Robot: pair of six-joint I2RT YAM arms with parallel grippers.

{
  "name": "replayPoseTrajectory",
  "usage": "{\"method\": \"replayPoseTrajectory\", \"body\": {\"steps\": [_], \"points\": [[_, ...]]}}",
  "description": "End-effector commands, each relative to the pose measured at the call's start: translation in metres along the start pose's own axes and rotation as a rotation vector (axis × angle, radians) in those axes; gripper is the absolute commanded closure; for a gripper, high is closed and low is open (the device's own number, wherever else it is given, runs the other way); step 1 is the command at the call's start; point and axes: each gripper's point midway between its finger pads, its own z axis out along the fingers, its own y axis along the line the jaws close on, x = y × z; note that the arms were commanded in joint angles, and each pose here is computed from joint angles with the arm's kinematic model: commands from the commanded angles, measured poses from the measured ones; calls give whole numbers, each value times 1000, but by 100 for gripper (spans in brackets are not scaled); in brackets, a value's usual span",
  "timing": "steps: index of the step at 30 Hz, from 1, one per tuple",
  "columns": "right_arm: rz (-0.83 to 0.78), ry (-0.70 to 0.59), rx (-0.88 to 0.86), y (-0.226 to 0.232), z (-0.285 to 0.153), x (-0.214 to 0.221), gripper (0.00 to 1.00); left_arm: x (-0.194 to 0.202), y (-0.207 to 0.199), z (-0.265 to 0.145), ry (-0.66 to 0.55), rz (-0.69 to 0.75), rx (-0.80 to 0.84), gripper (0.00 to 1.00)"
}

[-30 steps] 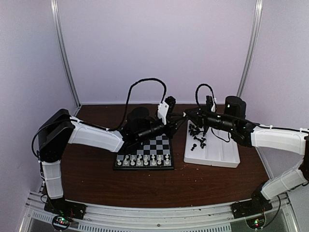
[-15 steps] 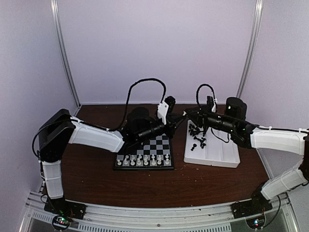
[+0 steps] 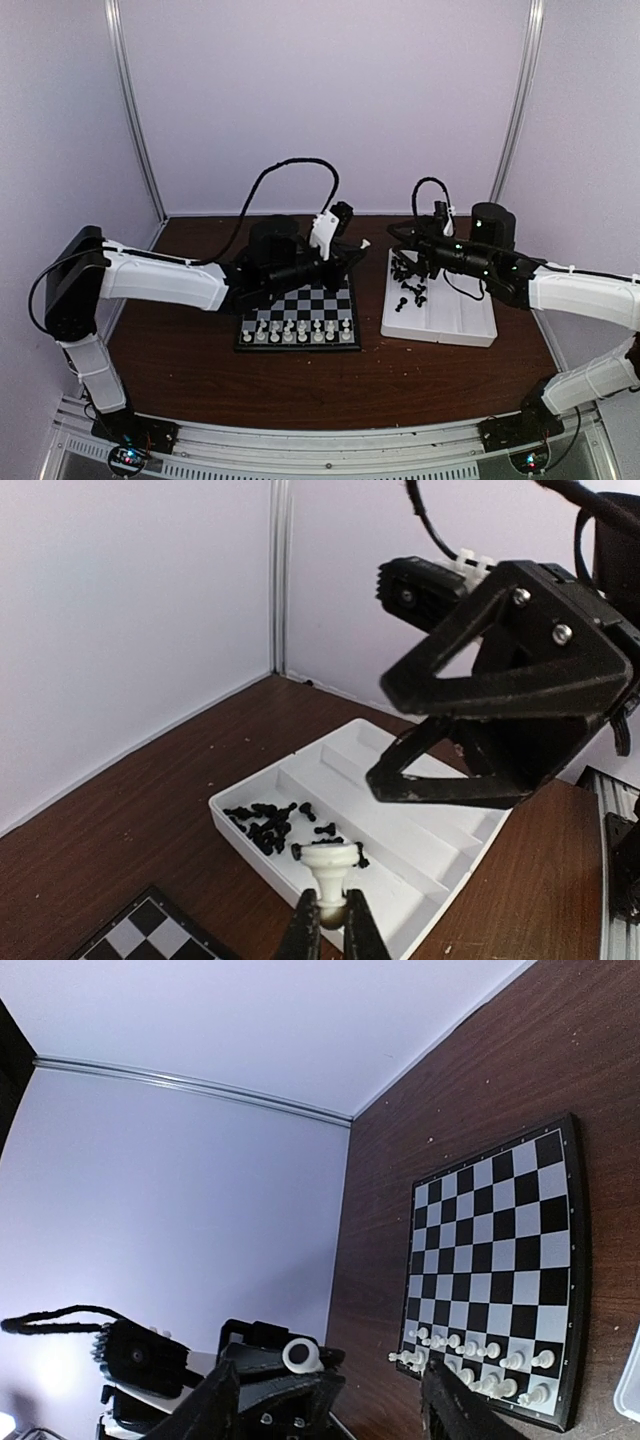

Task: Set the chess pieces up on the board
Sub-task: Place the chess piece on the chessboard.

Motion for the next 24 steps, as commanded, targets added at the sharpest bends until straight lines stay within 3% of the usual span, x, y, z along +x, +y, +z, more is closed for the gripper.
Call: {"method": "replayPoseTrajectory", "body": {"steps": [1,4,6,10,14,24], "points": [[-119,-58,86,-3,-19,-9,38,11,32,-40,234,-84,-177,100],[-166,-76,153,-12,-30,-11,38,41,58,-79,489,-254,-290,100],[-187,-88,182,-17,-34,-14,37,55,61,-106,615,-405,-253,100],[-197,-87,196,-22,-34,-15,37,80,71,-160,767,-659,-272,100],[-190,-68,188,-24,-29,-12,37,92,79,-196,901,-763,-317,100],[-184,-64,189,-26,-31,-10,38,138,106,-205,1178,-1016,-393,100]]}}
